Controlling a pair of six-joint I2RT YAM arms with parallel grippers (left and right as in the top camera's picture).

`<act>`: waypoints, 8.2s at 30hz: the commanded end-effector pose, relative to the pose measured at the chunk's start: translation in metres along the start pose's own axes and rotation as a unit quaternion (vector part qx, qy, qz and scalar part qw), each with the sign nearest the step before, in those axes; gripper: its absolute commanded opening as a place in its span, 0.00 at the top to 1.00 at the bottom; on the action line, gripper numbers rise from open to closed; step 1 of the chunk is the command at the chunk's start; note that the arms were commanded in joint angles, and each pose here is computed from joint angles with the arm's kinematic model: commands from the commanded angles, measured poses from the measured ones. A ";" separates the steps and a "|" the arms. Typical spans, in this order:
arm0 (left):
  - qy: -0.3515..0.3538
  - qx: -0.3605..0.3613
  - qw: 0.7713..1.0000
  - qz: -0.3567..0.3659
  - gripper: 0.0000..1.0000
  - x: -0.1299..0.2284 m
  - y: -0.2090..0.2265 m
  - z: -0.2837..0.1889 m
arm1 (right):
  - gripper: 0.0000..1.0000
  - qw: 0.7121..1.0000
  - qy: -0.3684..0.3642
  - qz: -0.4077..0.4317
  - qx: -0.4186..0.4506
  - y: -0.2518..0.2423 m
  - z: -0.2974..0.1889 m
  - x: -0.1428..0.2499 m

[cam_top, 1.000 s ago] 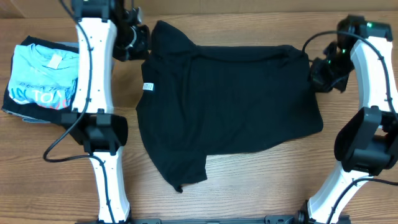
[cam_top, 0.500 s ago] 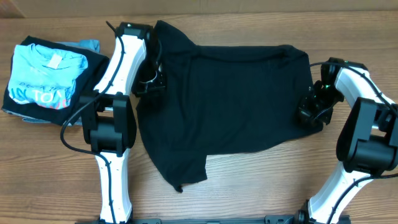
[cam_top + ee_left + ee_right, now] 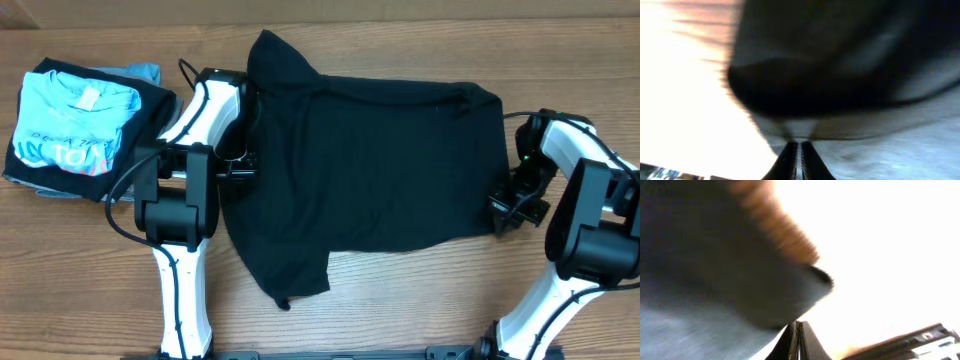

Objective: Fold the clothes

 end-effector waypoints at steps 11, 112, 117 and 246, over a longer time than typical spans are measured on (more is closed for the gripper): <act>-0.038 -0.048 0.996 -0.070 0.96 0.023 0.045 -0.041 | 0.96 0.995 -0.087 0.034 -0.047 -0.029 -0.052 0.012; -0.395 0.065 0.916 0.036 0.00 0.209 -0.010 -0.218 | 0.52 0.882 -0.279 -0.042 -0.378 0.043 -0.059 0.020; -0.395 0.065 0.916 0.036 0.00 0.209 -0.010 -0.218 | 0.46 0.925 -0.192 0.071 -0.321 0.001 -0.027 0.026; -0.395 0.065 0.915 0.037 0.00 0.209 -0.011 -0.218 | 0.96 0.964 -0.116 0.212 -0.115 -0.129 -0.019 -0.009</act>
Point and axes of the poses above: each gripper's point midway between its finger pads, its own z axis out along the fingers, its own y axis along the line the jaws close on, x = y × z, the point moved 5 cm from there along -z, back along the fingers, and after that the axes turned 7 degrees about z, right-handed, at the moved point
